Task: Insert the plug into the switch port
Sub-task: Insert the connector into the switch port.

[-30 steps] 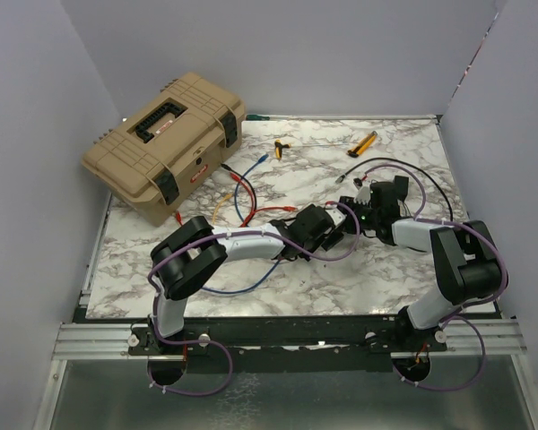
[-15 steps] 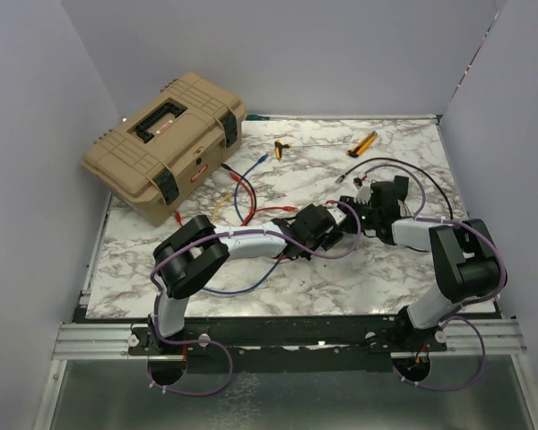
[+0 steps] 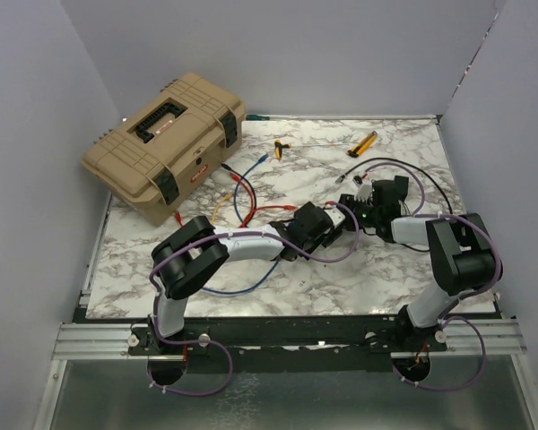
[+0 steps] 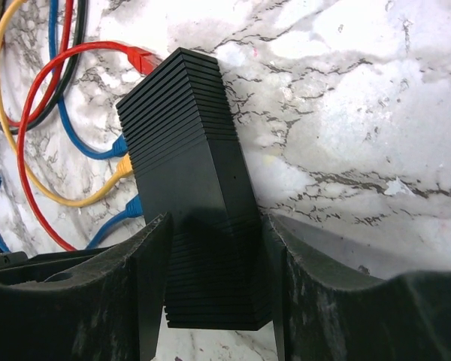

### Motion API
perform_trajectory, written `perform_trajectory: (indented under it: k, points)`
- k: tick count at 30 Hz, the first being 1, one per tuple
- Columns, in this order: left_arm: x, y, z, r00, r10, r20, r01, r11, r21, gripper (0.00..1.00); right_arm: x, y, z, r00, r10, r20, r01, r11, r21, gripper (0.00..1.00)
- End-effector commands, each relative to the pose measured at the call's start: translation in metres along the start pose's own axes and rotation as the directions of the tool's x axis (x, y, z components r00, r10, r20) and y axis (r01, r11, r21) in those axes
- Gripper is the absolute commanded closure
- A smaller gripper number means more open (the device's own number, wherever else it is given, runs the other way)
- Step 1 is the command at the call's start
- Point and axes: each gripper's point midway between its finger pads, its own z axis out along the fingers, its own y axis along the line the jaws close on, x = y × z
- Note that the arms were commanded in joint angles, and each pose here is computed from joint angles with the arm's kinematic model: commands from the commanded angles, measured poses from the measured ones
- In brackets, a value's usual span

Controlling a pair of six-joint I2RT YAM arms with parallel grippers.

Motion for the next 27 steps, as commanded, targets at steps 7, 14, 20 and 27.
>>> perform_trajectory:
  k: [7,14,20,27]
  points:
    - [-0.048,0.006,-0.008,0.966,0.073,0.249,-0.073,0.997,-0.011,1.0,0.039,0.027,0.006,0.984,0.042,-0.175,-0.074,0.981,-0.177,0.47]
    - [-0.044,0.008,-0.006,0.953,-0.078,0.293,0.069,0.997,0.042,1.0,0.042,0.03,0.007,0.981,0.043,-0.19,-0.081,0.978,-0.195,0.48]
    - [-0.04,0.002,-0.003,0.96,-0.101,0.26,0.074,0.991,0.112,1.0,0.043,0.035,0.007,0.981,0.014,-0.196,-0.056,0.976,-0.21,0.49]
    - [-0.038,0.006,-0.007,0.973,-0.056,0.226,0.022,0.989,0.147,1.0,0.048,0.044,0.01,0.975,-0.032,-0.219,-0.022,0.97,-0.241,0.49]
